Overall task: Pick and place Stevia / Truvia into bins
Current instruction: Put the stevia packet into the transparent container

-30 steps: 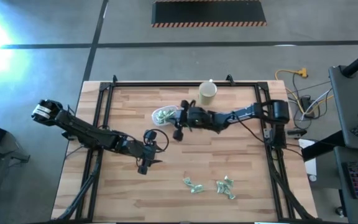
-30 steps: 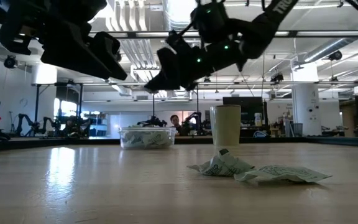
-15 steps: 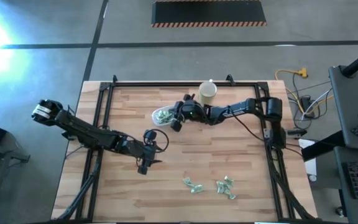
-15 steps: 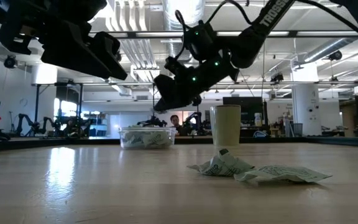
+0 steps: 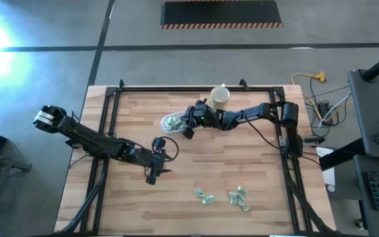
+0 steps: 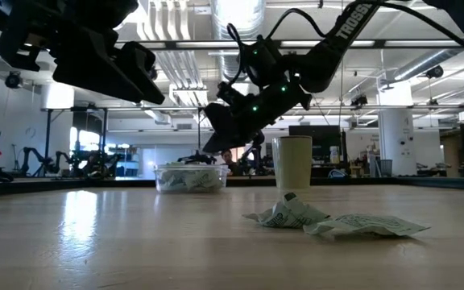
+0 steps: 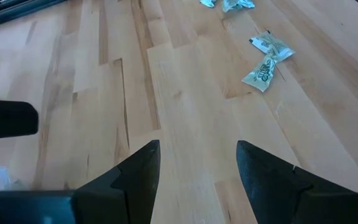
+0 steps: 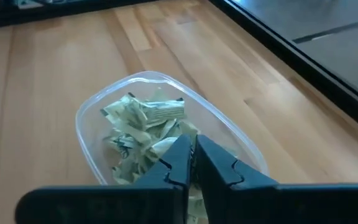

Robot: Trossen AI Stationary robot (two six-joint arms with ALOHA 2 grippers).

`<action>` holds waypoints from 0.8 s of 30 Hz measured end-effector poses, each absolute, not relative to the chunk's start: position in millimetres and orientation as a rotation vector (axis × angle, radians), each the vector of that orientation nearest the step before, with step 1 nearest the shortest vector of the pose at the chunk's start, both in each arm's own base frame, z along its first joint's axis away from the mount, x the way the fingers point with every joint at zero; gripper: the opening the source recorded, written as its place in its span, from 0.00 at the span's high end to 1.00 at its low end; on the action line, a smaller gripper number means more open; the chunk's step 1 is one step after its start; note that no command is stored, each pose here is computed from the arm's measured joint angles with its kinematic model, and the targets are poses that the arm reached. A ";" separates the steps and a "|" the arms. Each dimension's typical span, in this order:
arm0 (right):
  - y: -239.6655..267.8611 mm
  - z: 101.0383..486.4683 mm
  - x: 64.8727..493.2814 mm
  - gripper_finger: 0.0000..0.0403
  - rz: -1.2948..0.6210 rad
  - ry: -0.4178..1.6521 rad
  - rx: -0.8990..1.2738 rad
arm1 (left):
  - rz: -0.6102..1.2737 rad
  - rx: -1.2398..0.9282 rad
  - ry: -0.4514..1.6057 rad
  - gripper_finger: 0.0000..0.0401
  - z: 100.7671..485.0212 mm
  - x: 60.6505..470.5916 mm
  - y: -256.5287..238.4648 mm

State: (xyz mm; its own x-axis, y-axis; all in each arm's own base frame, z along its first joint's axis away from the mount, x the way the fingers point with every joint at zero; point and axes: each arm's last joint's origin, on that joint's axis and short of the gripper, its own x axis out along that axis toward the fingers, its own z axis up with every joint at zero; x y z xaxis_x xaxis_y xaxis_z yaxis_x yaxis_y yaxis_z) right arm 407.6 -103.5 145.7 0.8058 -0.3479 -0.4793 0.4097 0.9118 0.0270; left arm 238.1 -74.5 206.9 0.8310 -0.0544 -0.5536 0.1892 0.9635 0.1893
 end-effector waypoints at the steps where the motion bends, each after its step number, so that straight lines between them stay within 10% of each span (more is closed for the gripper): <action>1: -103.5 145.6 407.6 0.95 -0.404 0.489 0.125 | -0.131 0.242 0.577 0.51 206.9 238.1 -74.5; 13: -101.2 150.4 407.7 0.70 -0.337 0.490 0.070 | -0.128 0.231 0.578 0.51 206.9 238.1 -74.5; 24: -50.2 217.0 372.6 0.71 -0.180 0.662 -0.013 | -0.125 0.219 0.581 0.51 206.3 237.8 -74.5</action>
